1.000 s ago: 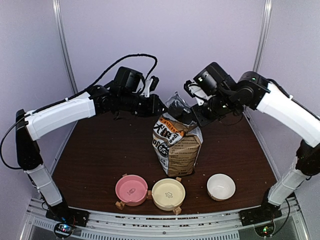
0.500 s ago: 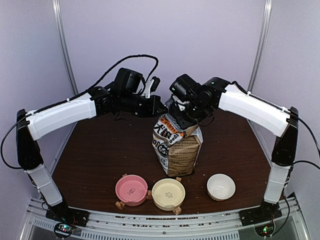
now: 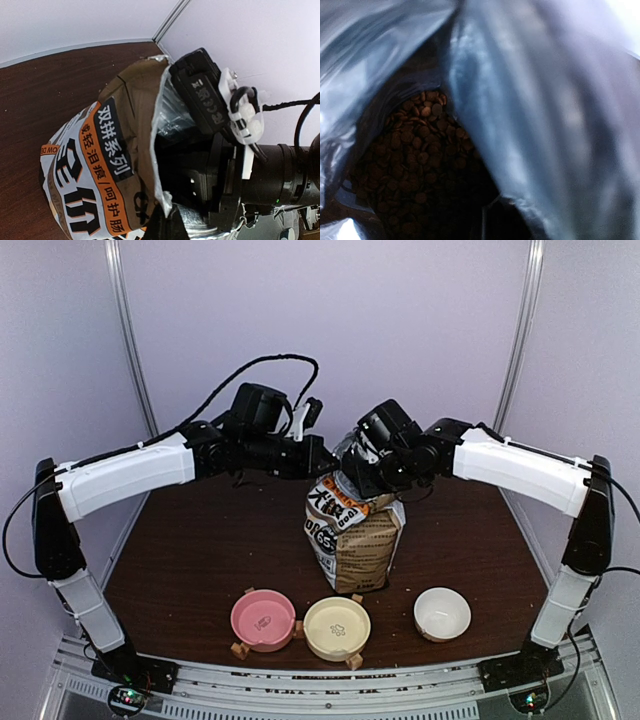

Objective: Serve the pet food

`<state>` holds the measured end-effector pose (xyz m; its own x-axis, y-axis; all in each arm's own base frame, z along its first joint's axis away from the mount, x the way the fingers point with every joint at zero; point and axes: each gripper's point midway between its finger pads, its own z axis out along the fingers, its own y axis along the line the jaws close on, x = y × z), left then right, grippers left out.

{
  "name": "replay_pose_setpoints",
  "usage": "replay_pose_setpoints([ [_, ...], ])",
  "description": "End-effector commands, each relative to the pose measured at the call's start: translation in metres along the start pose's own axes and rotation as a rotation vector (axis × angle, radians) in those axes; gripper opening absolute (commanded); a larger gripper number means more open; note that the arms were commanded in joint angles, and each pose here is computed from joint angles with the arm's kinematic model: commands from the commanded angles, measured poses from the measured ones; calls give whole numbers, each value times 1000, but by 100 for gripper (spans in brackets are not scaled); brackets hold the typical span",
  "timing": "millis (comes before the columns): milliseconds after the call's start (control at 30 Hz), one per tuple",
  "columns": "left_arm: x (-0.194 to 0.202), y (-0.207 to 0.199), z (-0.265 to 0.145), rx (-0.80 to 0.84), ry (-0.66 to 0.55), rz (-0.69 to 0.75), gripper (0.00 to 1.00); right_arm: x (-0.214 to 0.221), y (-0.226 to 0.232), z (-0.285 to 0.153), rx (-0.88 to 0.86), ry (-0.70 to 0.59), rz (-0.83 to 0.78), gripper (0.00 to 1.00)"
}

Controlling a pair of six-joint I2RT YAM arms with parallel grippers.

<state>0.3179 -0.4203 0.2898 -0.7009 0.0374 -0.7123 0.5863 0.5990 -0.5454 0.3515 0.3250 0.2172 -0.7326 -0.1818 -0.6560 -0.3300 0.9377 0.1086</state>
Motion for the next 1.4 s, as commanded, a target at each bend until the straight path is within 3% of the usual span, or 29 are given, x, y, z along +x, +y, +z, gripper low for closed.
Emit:
replay_pose_setpoints([
  [0,-4,-6,-4,23,-25,-9,0,-11,28,13,-205,-72,87,0],
  [300,-11,-11,-13,31,-52,-6,0,-41,35,-18,-278,-185,88,0],
  [833,-16,-35,-18,114,-65,68,0,-91,26,-44,-251,-220,141,0],
  [1100,-23,-29,-23,61,-85,45,0,-74,21,-66,-301,-275,70,0],
  [1367,-32,-26,-33,39,-116,8,0,-55,8,-95,-343,-342,103,0],
])
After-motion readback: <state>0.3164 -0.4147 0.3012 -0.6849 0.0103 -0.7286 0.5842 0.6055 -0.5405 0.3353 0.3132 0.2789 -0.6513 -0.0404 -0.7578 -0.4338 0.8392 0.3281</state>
